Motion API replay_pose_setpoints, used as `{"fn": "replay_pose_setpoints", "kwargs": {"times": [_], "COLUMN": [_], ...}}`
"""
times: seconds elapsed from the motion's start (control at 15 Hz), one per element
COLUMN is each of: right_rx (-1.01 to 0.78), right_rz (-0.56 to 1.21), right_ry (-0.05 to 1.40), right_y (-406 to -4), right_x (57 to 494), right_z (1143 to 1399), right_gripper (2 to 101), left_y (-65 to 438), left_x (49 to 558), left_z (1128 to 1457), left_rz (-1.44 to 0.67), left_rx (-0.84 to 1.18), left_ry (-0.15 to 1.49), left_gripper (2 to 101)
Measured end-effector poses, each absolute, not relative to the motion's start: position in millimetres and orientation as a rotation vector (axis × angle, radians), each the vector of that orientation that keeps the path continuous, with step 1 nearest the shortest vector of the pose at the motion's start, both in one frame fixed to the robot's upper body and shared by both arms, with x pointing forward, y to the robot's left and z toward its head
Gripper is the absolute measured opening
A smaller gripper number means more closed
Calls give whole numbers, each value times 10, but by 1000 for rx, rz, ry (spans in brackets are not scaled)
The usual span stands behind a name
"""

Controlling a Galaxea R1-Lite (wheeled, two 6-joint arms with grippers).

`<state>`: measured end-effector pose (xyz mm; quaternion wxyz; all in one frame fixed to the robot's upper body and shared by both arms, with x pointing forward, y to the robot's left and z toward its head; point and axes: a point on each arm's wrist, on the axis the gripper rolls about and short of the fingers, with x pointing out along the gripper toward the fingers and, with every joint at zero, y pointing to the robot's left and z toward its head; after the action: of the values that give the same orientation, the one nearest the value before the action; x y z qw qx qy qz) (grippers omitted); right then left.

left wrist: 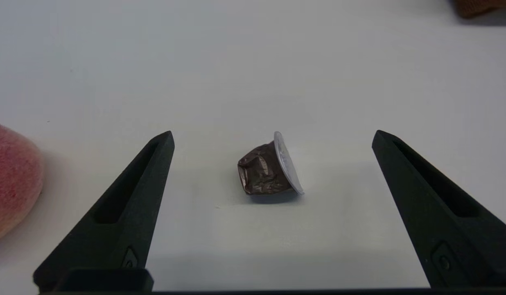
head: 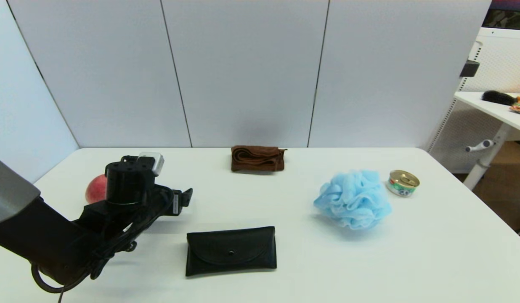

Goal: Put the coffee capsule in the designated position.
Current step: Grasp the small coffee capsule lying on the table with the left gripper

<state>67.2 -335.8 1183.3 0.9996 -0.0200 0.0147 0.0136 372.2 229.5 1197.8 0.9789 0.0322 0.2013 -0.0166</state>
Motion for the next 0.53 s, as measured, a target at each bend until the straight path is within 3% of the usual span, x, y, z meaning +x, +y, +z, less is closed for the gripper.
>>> {"fn": "replay_pose_setpoints", "kwargs": {"times": [0.53], "right_rx": [-41], "right_rz": [27], "right_ry": [30], "right_y": [-3358], "right_x": [672], "right_z": [11832], "right_gripper": [980], "left_y": [2040], "left_x": [3665], "left_z": [11909], "left_rz": [-16], "left_rx": [6], "left_ry": [404], "left_gripper": [979]}}
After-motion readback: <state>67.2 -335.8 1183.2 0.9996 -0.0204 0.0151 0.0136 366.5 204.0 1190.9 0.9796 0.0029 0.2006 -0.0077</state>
